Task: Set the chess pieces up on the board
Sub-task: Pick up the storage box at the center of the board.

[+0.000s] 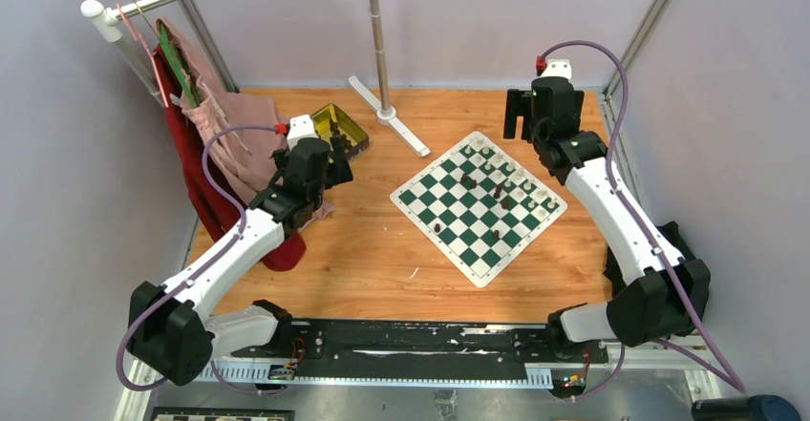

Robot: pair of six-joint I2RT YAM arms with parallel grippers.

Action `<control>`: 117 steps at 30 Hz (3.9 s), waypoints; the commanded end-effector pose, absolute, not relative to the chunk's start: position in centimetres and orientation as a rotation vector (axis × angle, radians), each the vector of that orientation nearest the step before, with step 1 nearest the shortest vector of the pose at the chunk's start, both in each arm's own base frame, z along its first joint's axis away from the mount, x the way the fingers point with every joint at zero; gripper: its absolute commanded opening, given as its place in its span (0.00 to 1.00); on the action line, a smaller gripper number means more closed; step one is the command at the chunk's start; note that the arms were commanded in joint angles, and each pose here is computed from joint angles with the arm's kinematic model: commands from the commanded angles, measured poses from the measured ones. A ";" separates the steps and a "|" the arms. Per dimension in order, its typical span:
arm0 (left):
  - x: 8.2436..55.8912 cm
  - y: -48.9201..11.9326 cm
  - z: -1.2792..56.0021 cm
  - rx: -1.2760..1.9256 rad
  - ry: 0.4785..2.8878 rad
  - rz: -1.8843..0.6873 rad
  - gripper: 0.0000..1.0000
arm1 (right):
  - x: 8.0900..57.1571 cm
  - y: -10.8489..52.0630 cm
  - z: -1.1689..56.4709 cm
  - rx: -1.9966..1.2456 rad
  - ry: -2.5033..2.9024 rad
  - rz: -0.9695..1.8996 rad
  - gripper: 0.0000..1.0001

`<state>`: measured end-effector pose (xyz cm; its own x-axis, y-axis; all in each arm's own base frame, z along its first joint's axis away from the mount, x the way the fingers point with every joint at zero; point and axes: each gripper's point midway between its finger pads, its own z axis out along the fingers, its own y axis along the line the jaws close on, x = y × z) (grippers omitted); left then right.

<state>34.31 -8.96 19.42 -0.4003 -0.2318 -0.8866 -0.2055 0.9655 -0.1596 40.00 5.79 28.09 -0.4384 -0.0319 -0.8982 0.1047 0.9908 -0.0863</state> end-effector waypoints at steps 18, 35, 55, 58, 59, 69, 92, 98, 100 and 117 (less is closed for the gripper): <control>34.7 -8.1 19.8 -0.249 2.077 0.112 1.00 | 41.8 6.2 27.7 0.084 1.993 -0.225 0.95; 40.5 -7.0 14.9 -0.795 2.191 0.183 0.87 | 44.1 7.8 24.6 0.009 2.060 -0.204 0.94; 43.6 -2.9 9.7 -1.091 2.191 0.273 0.72 | 47.7 8.3 21.6 -0.018 2.116 -0.224 0.94; 44.1 -2.6 9.1 -1.104 2.192 0.282 0.68 | 48.0 8.3 21.3 -0.019 2.122 -0.223 0.94; 44.2 -2.5 8.9 -1.109 2.196 0.284 0.68 | 48.1 8.4 21.2 -0.021 2.123 -0.222 0.94; 45.6 -1.9 6.3 -1.158 2.231 0.288 0.64 | 49.0 8.1 19.9 -0.026 2.153 -0.245 0.94; 46.7 -1.4 3.9 -1.165 2.273 0.323 0.32 | 50.8 7.7 18.1 -0.008 2.197 -0.249 0.94; 46.3 -1.2 3.8 -1.168 2.282 0.342 0.21 | 50.8 7.7 17.8 0.000 2.204 -0.243 0.94; 46.2 -1.1 3.9 -1.166 2.283 0.348 0.17 | 50.8 7.7 17.9 0.001 2.204 -0.241 0.94; 45.1 -0.4 5.0 -1.120 2.289 0.396 0.00 | 50.2 7.8 17.6 0.019 2.214 -0.217 0.94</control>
<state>45.81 -1.46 3.90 -0.4949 -0.6517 -0.5748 -0.7916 0.6110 -0.0111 50.57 8.30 17.67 -0.5949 -0.0866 -0.7991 0.0777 0.9833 -0.1644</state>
